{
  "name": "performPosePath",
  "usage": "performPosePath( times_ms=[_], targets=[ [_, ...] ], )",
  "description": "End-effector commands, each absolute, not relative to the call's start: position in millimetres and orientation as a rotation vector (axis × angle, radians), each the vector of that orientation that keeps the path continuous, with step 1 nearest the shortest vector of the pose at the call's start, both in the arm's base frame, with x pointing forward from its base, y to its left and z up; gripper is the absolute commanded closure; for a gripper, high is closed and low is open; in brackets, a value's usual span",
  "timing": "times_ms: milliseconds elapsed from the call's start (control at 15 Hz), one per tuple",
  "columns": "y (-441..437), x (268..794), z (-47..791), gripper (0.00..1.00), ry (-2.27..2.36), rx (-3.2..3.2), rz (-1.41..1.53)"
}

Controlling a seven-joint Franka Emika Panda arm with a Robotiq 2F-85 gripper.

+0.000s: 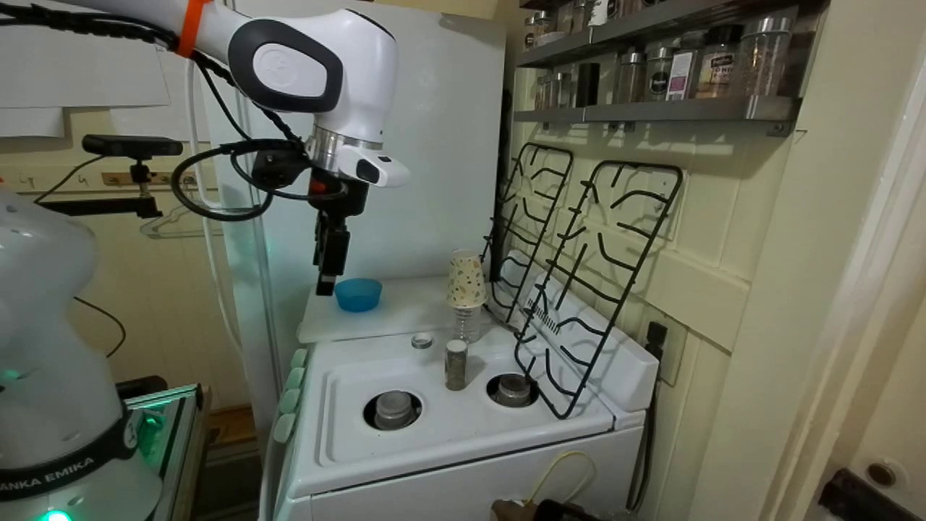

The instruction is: Pick up the blue bowl and put it on top of the cup

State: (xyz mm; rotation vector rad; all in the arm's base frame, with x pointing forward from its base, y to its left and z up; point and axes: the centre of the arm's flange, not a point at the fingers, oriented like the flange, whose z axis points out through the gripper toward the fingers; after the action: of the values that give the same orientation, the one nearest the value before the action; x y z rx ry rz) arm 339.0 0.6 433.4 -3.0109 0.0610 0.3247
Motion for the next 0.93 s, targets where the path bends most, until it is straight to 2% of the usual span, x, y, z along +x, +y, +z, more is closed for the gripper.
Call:
performPosePath(
  times_ms=[0, 333, 600, 800, 867],
  targets=[
    [42, 364, 425, 0.0, 0.058, -3.1, 0.257],
    [115, 408, 403, 0.0, -0.061, -3.151, 0.123],
    [158, 445, 384, 0.0, -0.202, -3.046, 0.186],
    [185, 447, 376, 0.0, -0.382, -3.02, 0.276],
    [168, 435, 377, 0.0, -0.289, -3.053, 0.208]
  ],
)
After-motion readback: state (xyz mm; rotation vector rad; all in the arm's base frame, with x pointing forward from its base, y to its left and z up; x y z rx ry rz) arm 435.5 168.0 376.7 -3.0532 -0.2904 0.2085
